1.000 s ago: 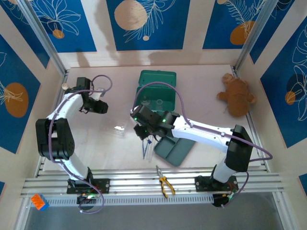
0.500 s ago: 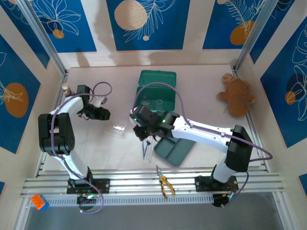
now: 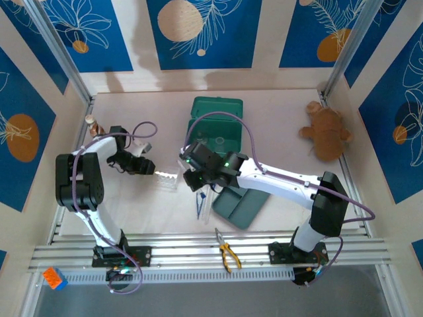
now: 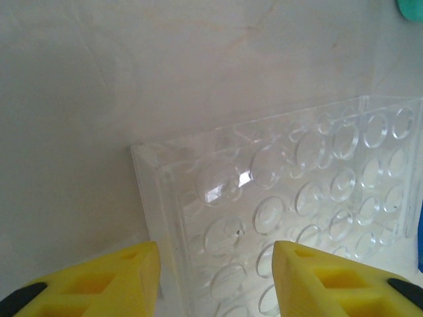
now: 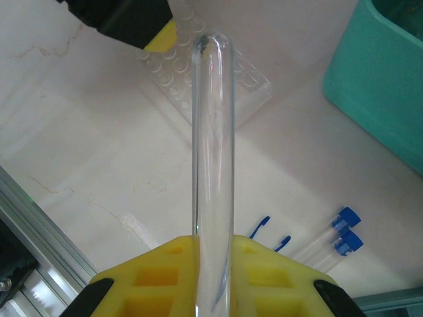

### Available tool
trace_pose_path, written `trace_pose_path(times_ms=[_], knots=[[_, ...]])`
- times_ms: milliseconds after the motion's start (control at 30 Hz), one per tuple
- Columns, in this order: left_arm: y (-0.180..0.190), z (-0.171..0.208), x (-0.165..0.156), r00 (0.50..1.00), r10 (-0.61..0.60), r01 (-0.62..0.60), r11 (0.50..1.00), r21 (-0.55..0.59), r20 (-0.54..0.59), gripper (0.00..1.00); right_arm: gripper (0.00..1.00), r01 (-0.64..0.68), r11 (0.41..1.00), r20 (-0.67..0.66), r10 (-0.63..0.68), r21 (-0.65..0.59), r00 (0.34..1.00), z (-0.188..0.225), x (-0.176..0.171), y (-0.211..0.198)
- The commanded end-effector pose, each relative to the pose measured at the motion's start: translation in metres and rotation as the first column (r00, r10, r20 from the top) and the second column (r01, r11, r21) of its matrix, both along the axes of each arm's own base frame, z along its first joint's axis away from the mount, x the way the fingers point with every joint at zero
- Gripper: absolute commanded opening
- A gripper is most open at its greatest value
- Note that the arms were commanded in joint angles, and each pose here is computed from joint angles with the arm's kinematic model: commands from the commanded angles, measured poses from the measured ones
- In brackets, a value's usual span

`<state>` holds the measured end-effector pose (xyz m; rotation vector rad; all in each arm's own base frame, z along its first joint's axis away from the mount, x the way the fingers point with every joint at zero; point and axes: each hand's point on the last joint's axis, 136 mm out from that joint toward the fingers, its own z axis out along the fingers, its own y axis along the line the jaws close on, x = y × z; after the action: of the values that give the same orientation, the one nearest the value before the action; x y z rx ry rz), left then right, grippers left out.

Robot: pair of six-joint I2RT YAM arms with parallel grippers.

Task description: Organize the chemistry lab equipment

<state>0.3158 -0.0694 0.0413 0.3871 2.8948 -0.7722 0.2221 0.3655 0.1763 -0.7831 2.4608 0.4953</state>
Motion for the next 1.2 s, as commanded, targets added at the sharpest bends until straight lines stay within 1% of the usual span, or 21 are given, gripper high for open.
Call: trace_pose_path(times_ms=[0, 100, 200, 300, 400, 600, 667, 833, 967, 1067, 1167], knots=[[-0.012, 0.006, -0.019, 0.998, -0.029, 0.023, 0.995, -0.094, -0.058, 0.48, 0.15, -0.021, 1.0, -0.026, 0.021, 0.005, 0.999, -0.007, 0.0, 0.004], [-0.019, 0.011, -0.028, 0.996, -0.048, 0.036, 0.989, -0.14, -0.078, 0.48, 0.15, -0.035, 0.999, -0.033, 0.036, 0.011, 0.999, -0.008, 0.001, 0.008], [-0.014, 0.009, -0.03, 0.996, -0.046, 0.038, 0.994, -0.104, -0.073, 0.48, 0.15, -0.049, 0.999, -0.036, 0.049, 0.013, 0.998, -0.011, 0.003, 0.011], [-0.004, 0.012, -0.027, 0.999, -0.027, 0.024, 0.998, -0.053, -0.043, 0.48, 0.15, -0.071, 0.997, -0.032, 0.072, 0.018, 0.997, -0.012, 0.004, 0.015], [0.006, 0.024, -0.019, 1.0, 0.018, -0.018, 0.999, -0.031, -0.005, 0.49, 0.15, -0.117, 0.993, -0.023, 0.118, 0.028, 0.993, -0.011, 0.004, 0.02], [0.013, 0.058, -0.012, 0.996, 0.07, -0.067, 0.996, -0.056, 0.054, 0.49, 0.15, -0.198, 0.979, -0.039, 0.2, 0.052, 0.979, -0.011, 0.002, 0.038], [0.009, 0.071, -0.014, 0.995, 0.072, -0.065, 0.994, -0.085, 0.072, 0.49, 0.15, -0.226, 0.972, -0.044, 0.229, 0.068, 0.972, -0.01, 0.0, 0.046], [-0.007, 0.098, -0.021, 0.994, 0.057, -0.037, 0.979, -0.199, 0.094, 0.49, 0.15, -0.278, 0.956, -0.057, 0.284, 0.099, 0.957, -0.009, -0.001, 0.062], [-0.013, 0.108, -0.022, 0.993, 0.07, -0.041, 0.956, -0.291, 0.09, 0.49, 0.15, -0.286, 0.953, -0.066, 0.294, 0.102, 0.954, -0.011, 0.002, 0.068], [-0.02, 0.118, -0.026, 0.995, 0.067, -0.034, 0.927, -0.372, 0.077, 0.49, 0.15, -0.288, 0.952, -0.066, 0.296, 0.106, 0.953, -0.01, 0.005, 0.071], [-0.023, 0.121, -0.028, 0.996, 0.064, -0.031, 0.913, -0.406, 0.067, 0.49, 0.15, -0.285, 0.952, -0.071, 0.294, 0.108, 0.953, -0.012, 0.007, 0.072]])
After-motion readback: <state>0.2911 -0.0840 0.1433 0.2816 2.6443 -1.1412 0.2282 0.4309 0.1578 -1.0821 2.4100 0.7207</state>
